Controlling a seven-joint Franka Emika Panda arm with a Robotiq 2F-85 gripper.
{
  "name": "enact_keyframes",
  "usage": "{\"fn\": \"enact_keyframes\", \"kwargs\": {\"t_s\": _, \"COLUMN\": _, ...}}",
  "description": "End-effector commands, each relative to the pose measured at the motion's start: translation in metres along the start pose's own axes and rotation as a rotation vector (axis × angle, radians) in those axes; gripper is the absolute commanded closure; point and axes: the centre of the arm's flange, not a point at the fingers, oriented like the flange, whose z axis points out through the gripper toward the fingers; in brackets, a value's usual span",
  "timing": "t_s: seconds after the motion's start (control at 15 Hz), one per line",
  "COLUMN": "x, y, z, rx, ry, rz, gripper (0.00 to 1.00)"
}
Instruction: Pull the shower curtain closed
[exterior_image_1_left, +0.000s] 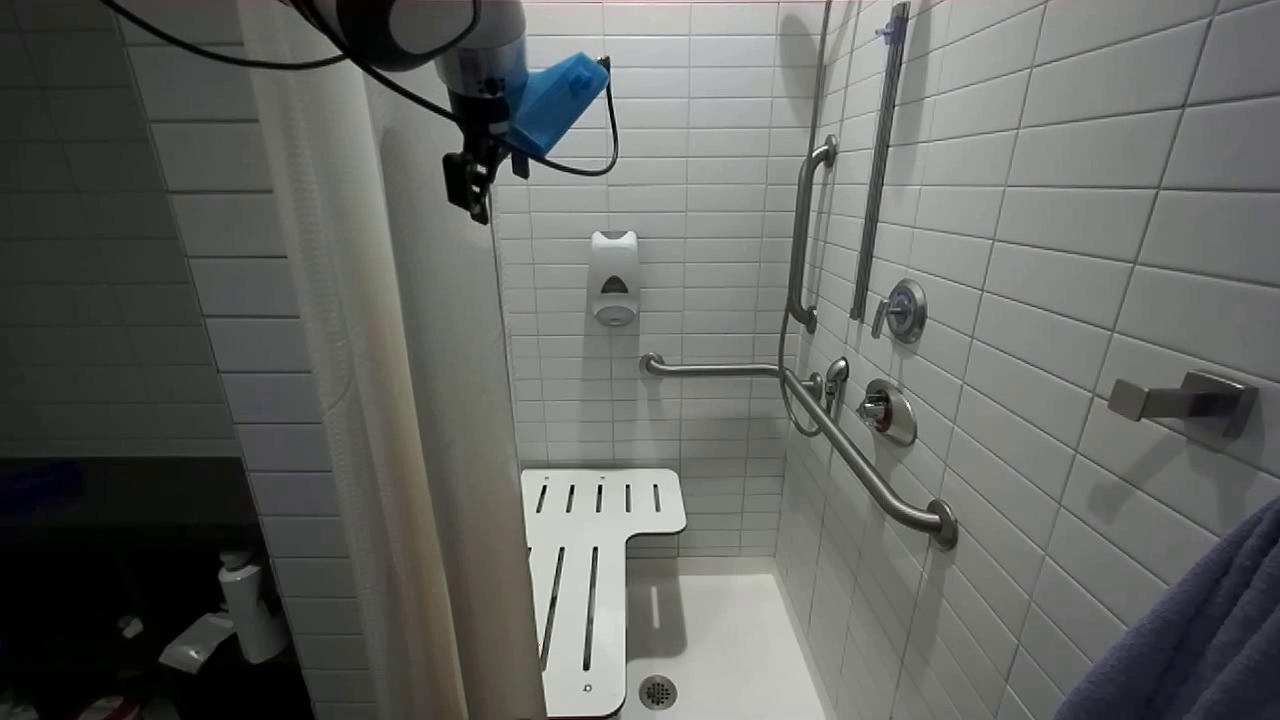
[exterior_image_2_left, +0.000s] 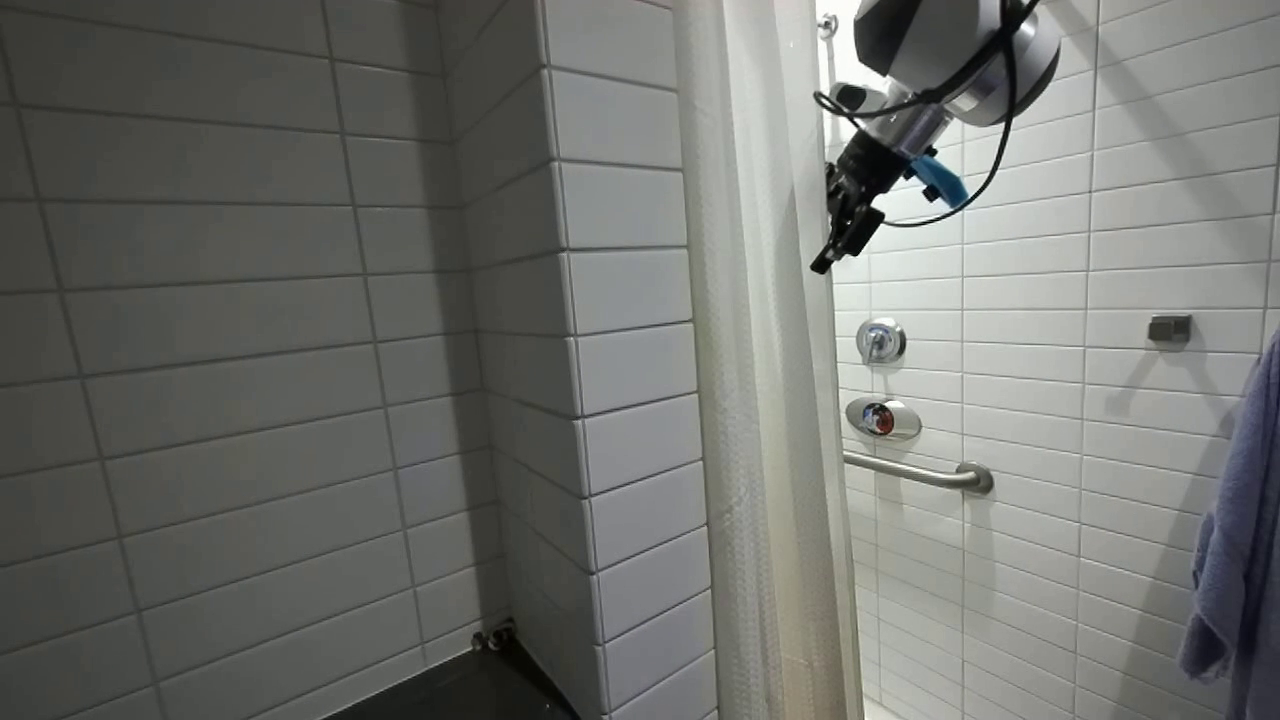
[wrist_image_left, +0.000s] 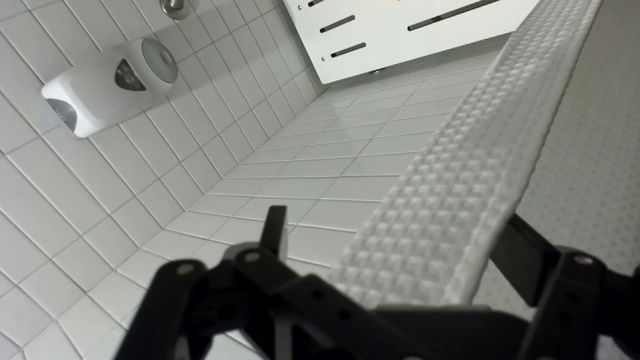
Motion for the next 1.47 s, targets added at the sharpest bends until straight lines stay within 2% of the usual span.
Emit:
{"fn": "enact_keyframes", "kwargs": {"t_s": 0.0, "x": -0.003, "y": -0.007, "z": 0.0, "rx": -0.052, "ry": -0.015, "rz": 0.026, "gripper": 0.26}}
{"fn": "enact_keyframes", "kwargs": {"t_s": 0.07, "x": -0.004, "y": -0.008, "z": 0.0, "rx": -0.068, "ry": -0.023, "rz": 0.026, "gripper": 0.31}}
{"fn": "enact_keyframes", "kwargs": {"t_s": 0.2, "x": -0.005, "y": -0.01, "z": 0.0, "rx": -0.086, "ry": -0.042, "rz": 0.03, "gripper": 0.47}}
{"fn": "enact_keyframes", "kwargs": {"t_s": 0.47, "x": -0.008, "y": -0.014, "z": 0.003, "rx": -0.093, "ry": -0.056, "rz": 0.041, "gripper": 0.8}}
{"fn": "enact_keyframes", "kwargs": {"t_s": 0.67, "x": -0.01, "y": -0.017, "z": 0.003, "rx": -0.092, "ry": -0.06, "rz": 0.051, "gripper": 0.99}}
{"fn": "enact_keyframes", "kwargs": {"t_s": 0.87, "x": -0.013, "y": -0.02, "z": 0.005, "rx": -0.088, "ry": -0.08, "rz": 0.069, "gripper": 1.0}}
{"fn": "enact_keyframes", "kwargs": {"t_s": 1.0, "x": -0.018, "y": -0.022, "z": 0.004, "rx": -0.097, "ry": -0.122, "rz": 0.102, "gripper": 1.0}}
{"fn": "enact_keyframes", "kwargs": {"t_s": 1.4, "x": -0.073, "y": -0.028, "z": -0.016, "rx": -0.152, "ry": -0.229, "rz": 0.278, "gripper": 1.0}}
